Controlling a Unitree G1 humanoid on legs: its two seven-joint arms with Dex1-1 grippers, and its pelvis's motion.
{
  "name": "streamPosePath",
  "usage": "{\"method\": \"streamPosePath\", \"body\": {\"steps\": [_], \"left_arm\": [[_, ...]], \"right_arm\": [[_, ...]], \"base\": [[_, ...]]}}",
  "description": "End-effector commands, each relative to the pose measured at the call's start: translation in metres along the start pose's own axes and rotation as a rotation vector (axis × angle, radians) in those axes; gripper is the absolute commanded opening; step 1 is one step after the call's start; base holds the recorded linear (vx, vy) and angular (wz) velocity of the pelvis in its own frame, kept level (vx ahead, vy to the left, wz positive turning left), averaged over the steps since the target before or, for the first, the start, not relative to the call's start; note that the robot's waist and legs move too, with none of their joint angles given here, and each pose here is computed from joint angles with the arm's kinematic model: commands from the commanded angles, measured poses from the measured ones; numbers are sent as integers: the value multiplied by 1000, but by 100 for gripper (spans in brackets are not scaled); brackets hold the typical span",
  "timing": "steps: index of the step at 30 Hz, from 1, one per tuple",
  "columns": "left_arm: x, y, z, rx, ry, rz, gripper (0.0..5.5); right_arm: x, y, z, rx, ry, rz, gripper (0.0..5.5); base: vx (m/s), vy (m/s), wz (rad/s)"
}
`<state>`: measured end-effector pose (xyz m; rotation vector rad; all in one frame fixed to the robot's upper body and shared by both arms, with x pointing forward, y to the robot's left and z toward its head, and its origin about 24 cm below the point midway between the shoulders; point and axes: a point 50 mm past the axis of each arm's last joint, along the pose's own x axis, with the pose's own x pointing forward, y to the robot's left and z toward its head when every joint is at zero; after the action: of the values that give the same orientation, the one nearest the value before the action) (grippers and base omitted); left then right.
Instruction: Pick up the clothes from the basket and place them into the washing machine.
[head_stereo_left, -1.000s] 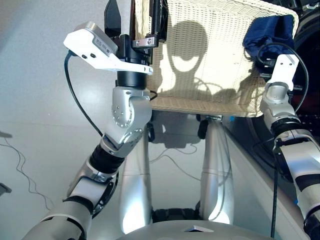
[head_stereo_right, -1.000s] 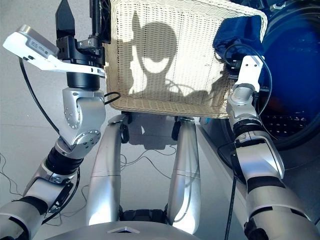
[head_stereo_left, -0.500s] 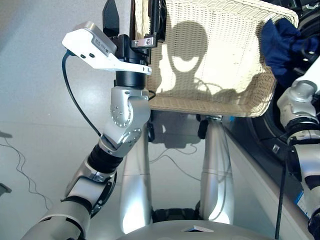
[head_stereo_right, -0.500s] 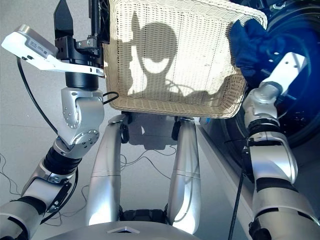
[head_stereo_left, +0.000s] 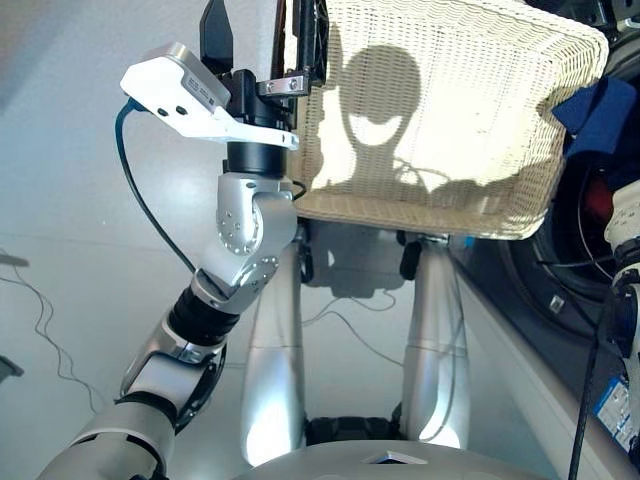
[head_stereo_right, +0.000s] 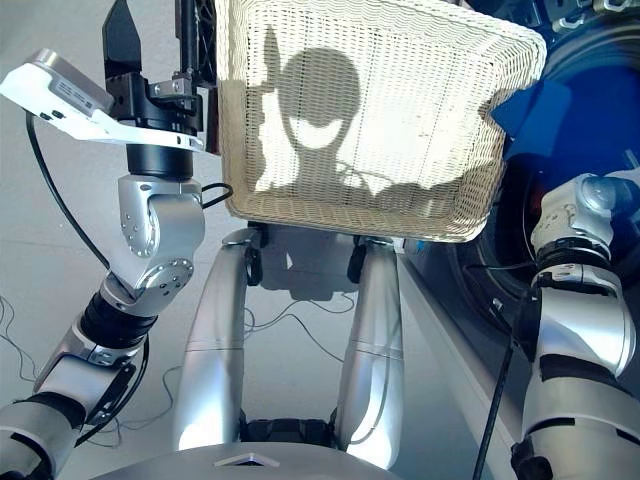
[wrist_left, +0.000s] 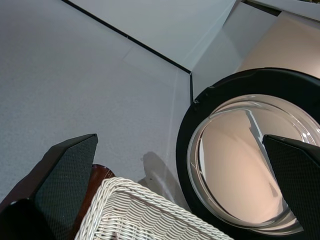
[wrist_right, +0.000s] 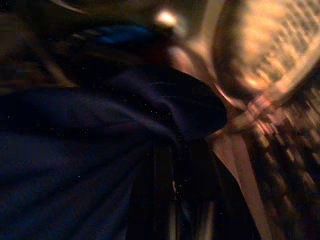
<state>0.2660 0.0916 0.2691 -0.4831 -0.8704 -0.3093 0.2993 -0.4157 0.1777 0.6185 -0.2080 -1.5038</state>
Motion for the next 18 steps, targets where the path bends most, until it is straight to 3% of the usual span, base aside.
{"method": "streamPosePath", "body": {"steps": [1, 11, 17, 18], "left_arm": [[2, -13, 26, -84, -130, -51, 550], [3, -14, 29, -102, -125, -48, 550], [1, -14, 30, -101, -127, -42, 550], [1, -14, 29, -102, -120, -41, 550]], "right_arm": [[27, -29, 33, 138, -73, -164, 0], [30, -43, 25, 278, 31, -301, 0], [27, -40, 19, 221, 0, -239, 0], [25, -37, 18, 226, -1, -215, 464]], "base": [[0, 0, 0], [0, 0, 0], [0, 0, 0], [0, 0, 0]]}}
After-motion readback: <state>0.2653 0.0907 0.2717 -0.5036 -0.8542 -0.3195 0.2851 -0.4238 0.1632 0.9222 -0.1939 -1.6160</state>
